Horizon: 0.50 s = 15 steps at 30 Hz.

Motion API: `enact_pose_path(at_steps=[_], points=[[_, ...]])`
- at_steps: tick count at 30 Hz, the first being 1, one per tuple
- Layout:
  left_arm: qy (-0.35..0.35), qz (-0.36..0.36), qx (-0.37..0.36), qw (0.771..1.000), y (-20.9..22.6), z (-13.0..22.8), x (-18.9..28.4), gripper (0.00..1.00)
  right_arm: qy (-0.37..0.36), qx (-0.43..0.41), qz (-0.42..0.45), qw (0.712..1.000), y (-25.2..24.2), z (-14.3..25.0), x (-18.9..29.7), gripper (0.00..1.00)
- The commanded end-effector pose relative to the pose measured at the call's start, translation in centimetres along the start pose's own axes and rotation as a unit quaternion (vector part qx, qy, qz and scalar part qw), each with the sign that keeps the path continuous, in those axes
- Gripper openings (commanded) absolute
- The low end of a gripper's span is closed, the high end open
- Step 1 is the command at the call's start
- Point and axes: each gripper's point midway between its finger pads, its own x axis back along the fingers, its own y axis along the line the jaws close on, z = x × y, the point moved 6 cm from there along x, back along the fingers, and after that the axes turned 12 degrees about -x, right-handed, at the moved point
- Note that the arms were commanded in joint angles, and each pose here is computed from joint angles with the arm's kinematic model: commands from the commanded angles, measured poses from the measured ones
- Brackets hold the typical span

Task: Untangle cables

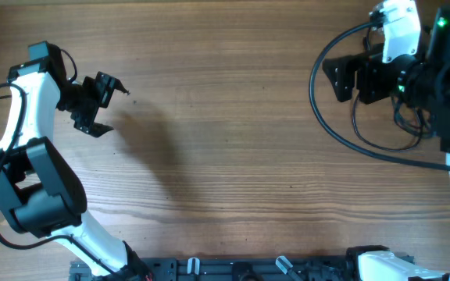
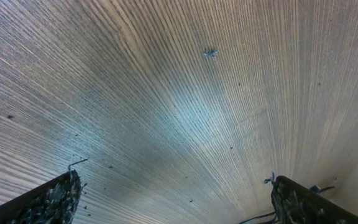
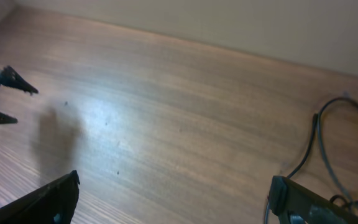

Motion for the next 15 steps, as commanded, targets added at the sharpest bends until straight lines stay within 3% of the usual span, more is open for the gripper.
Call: enact_pose_path(at_steps=[1, 7, 15], points=[[-0.015, 0.004, -0.004, 1.000, -0.5, 0.0, 0.9, 1.00, 0.027, -0.004, 0.006, 1.000, -1.1, 1.7, -3.2, 1.00], [-0.015, 0.004, -0.004, 1.000, -0.5, 0.0, 0.9, 1.00, -0.067, 0.028, -0.041, 0.997, -1.8, 5.4, -7.4, 1.00], [-0.015, 0.004, -0.004, 1.000, -0.5, 0.0, 0.9, 1.00, -0.247, 0.096, -0.075, 0.961, -2.1, 13.6, -7.4, 1.00]])
